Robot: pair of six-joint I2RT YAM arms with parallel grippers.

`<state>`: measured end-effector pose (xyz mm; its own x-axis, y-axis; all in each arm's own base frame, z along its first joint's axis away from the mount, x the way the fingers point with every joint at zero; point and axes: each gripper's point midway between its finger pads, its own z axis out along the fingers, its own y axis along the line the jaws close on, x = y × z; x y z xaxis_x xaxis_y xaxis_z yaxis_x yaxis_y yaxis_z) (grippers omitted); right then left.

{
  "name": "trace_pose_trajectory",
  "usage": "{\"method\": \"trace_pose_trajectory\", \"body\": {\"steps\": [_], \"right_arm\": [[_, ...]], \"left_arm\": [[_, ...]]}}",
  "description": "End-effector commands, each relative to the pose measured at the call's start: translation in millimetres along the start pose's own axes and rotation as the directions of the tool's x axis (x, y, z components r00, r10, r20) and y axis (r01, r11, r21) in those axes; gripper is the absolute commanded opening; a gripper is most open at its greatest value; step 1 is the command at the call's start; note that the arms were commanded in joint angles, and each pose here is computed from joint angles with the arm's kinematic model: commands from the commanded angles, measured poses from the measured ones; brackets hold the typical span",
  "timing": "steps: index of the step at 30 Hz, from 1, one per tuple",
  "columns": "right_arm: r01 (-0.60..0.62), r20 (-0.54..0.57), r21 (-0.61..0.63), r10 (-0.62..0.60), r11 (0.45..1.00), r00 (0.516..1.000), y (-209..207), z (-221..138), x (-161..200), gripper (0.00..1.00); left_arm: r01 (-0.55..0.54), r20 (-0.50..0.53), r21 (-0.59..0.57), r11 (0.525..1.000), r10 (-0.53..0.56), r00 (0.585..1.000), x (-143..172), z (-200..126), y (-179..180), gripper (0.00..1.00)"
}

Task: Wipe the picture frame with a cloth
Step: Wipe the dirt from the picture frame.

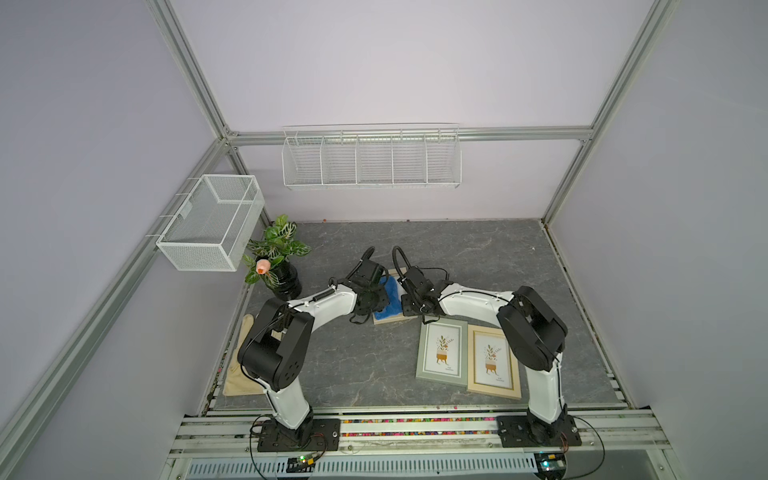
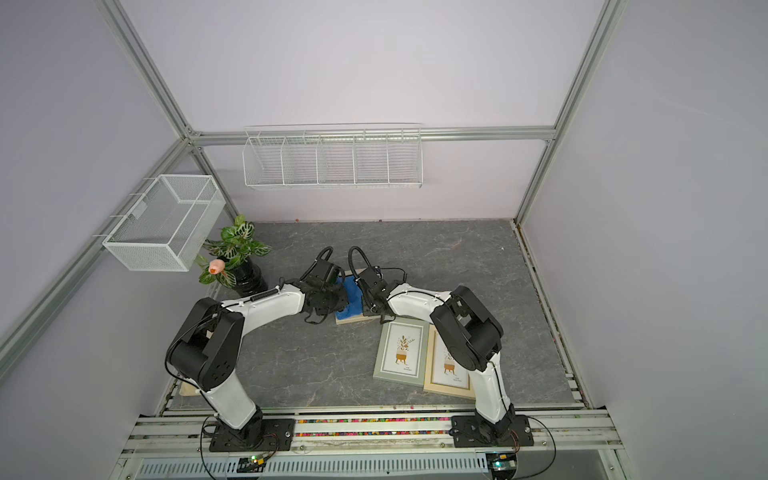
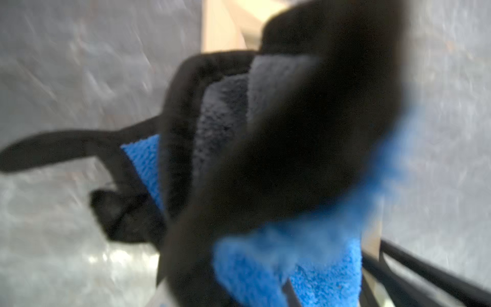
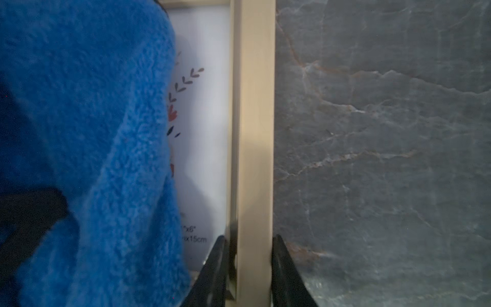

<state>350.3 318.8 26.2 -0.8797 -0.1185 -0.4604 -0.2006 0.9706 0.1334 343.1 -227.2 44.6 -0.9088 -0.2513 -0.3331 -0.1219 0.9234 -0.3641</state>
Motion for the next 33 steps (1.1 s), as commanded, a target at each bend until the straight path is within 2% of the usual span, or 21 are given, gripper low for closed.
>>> {"method": "trace_pose_trajectory", "body": {"steps": [1, 6, 9, 12, 15, 19, 21, 24, 29, 33], "right_arm": [[0.037, -0.141, 0.124, -0.019, 0.992, 0.990, -36, 8, 38, 0.07], [0.032, -0.140, 0.119, -0.015, 0.992, 0.990, -34, 7, 39, 0.07], [0.031, -0.143, 0.116, -0.014, 0.993, 0.990, -33, 8, 41, 0.07], [0.029, -0.144, 0.115, -0.013, 0.993, 0.990, -32, 8, 42, 0.07], [0.034, -0.144, 0.123, -0.016, 0.992, 0.989, -34, 8, 43, 0.07], [0.038, -0.140, 0.130, -0.019, 0.991, 0.990, -37, 7, 43, 0.07], [0.039, -0.138, 0.126, -0.022, 0.991, 0.990, -36, 7, 42, 0.07], [0.032, -0.140, 0.119, -0.016, 0.992, 0.990, -34, 9, 43, 0.07], [0.032, -0.138, 0.114, -0.016, 0.993, 0.990, -32, 8, 42, 0.07], [0.038, -0.139, 0.122, -0.020, 0.992, 0.990, -34, 5, 43, 0.07]], "left_arm": [[0.038, -0.056, -0.019, 0.999, -0.039, 0.998, 15, 14, 7, 0.00], [0.061, -0.063, 0.032, 0.998, -0.059, 0.996, -11, 35, -16, 0.00], [0.080, -0.090, 0.103, 0.992, -0.071, 0.993, -24, 49, -38, 0.00], [0.077, -0.084, 0.105, 0.991, -0.069, 0.994, -36, 58, -46, 0.00], [0.091, -0.059, 0.068, 0.993, -0.088, 0.994, -50, 57, -30, 0.00], [0.136, -0.011, -0.014, 0.991, -0.136, 0.991, -67, 46, 20, 0.00], [0.137, 0.000, -0.034, 0.990, -0.137, 0.991, -69, 41, 30, 0.00], [0.115, -0.010, 0.003, 0.993, -0.115, 0.993, -65, 43, 13, 0.00], [0.070, -0.049, 0.066, 0.995, -0.067, 0.997, -51, 65, -39, 0.00], [0.079, -0.049, 0.060, 0.995, -0.076, 0.996, -57, 72, -44, 0.00]]}}
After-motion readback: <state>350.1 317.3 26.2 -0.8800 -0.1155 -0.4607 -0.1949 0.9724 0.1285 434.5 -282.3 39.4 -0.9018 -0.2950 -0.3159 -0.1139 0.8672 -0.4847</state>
